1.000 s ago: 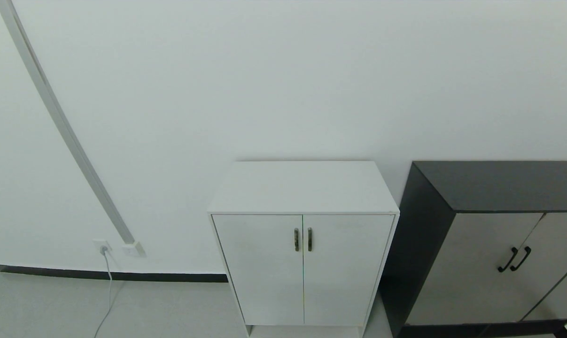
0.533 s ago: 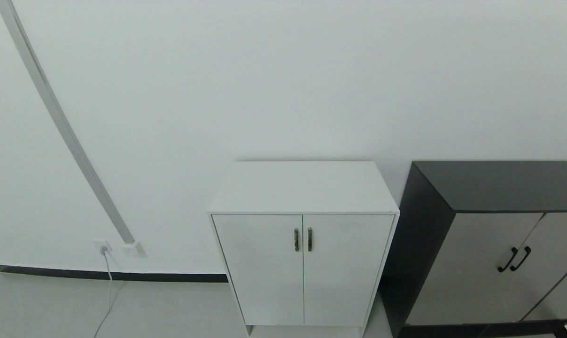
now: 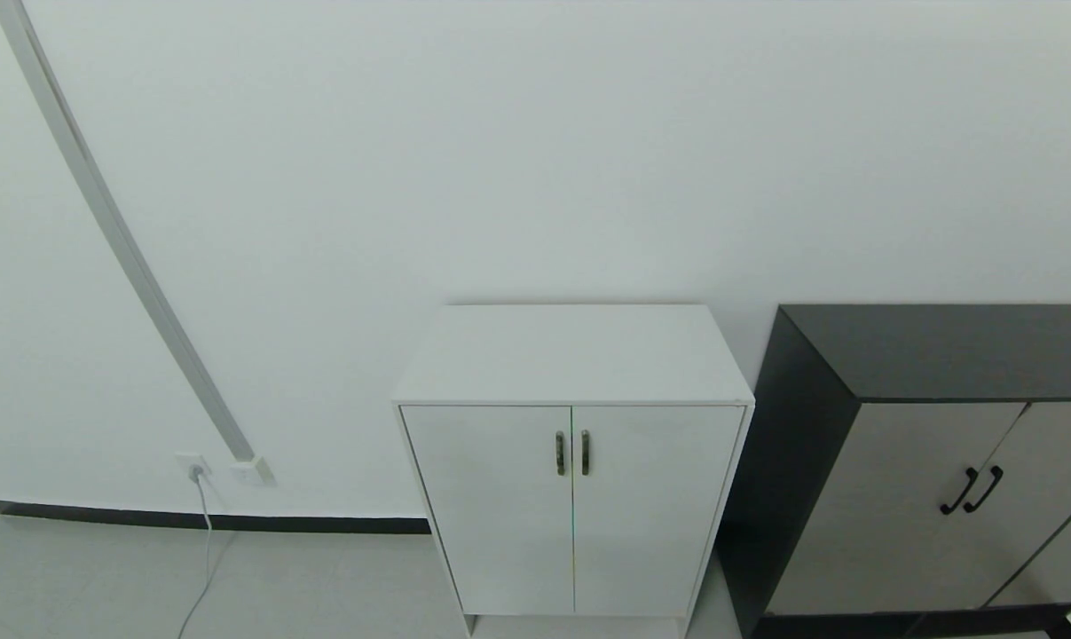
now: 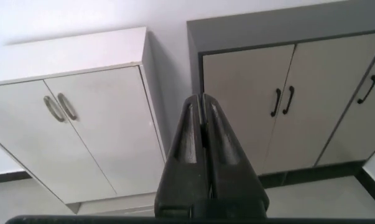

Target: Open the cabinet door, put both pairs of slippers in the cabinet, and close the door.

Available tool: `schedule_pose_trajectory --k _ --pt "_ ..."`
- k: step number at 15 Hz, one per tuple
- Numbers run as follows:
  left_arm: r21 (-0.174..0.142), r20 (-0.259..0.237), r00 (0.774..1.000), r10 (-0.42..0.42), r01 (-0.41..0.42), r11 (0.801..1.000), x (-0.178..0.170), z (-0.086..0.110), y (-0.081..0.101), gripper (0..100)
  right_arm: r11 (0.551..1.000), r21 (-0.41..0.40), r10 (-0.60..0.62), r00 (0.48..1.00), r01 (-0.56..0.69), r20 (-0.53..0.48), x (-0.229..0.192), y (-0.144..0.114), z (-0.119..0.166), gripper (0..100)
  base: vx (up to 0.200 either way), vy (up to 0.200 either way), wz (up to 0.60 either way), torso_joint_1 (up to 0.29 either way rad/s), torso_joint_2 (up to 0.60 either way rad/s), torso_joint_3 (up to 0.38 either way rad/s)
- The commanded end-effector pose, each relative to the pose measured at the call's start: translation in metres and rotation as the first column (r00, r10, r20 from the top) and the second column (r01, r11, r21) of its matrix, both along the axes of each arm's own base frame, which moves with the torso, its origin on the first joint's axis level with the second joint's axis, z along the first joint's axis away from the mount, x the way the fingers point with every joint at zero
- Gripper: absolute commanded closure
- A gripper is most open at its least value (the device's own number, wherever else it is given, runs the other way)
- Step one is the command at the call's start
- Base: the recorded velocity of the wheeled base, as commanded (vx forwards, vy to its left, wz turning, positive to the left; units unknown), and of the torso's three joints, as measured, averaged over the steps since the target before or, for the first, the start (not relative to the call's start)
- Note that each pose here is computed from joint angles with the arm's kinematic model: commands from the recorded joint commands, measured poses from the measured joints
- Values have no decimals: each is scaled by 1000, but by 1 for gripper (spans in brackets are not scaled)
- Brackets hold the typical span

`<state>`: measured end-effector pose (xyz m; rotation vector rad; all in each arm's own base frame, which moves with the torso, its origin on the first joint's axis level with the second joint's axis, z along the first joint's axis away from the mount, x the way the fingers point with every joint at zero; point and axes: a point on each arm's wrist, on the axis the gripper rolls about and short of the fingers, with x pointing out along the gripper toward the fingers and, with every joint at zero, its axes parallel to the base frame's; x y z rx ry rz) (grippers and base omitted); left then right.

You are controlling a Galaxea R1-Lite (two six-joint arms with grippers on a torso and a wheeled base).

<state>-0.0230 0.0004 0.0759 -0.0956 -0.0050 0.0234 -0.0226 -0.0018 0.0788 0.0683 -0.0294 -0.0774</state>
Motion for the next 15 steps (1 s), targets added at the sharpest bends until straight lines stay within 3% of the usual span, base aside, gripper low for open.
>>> schedule_pose_trajectory --k 1,6,8,9,11,13,15 --pt "-1 -1 1000 -1 1 1000 0 0 0 100 1000 8 8 1000 -8 3 0 0 0 100 0 0 0 0 0 0" --pt "0 -1 1000 -1 1 1000 0 0 0 100 996 82 20 1000 -21 9 0 0 0 100 0 0 0 0 0 0" --pt "0 -1 1000 -1 1 1000 0 0 0 100 979 198 44 999 -47 20 0 1 0 100 0 0 0 0 0 0" --pt "0 -1 1000 1 -1 1000 0 0 0 100 976 210 53 998 -56 19 0 1 0 100 0 0 0 0 0 0" --pt "0 -2 1000 -1 1 1000 0 0 0 100 982 154 112 994 -113 15 0 2 0 100 0 0 0 0 0 0" --pt "0 -2 1000 -1 1 1000 0 0 0 100 964 -45 263 965 -263 -3 -1 6 0 100 0 0 0 0 0 0" --pt "0 -1 1000 -1 1 1000 0 0 0 100 956 -76 282 959 -282 -7 -1 7 0 100 0 0 0 0 0 0"
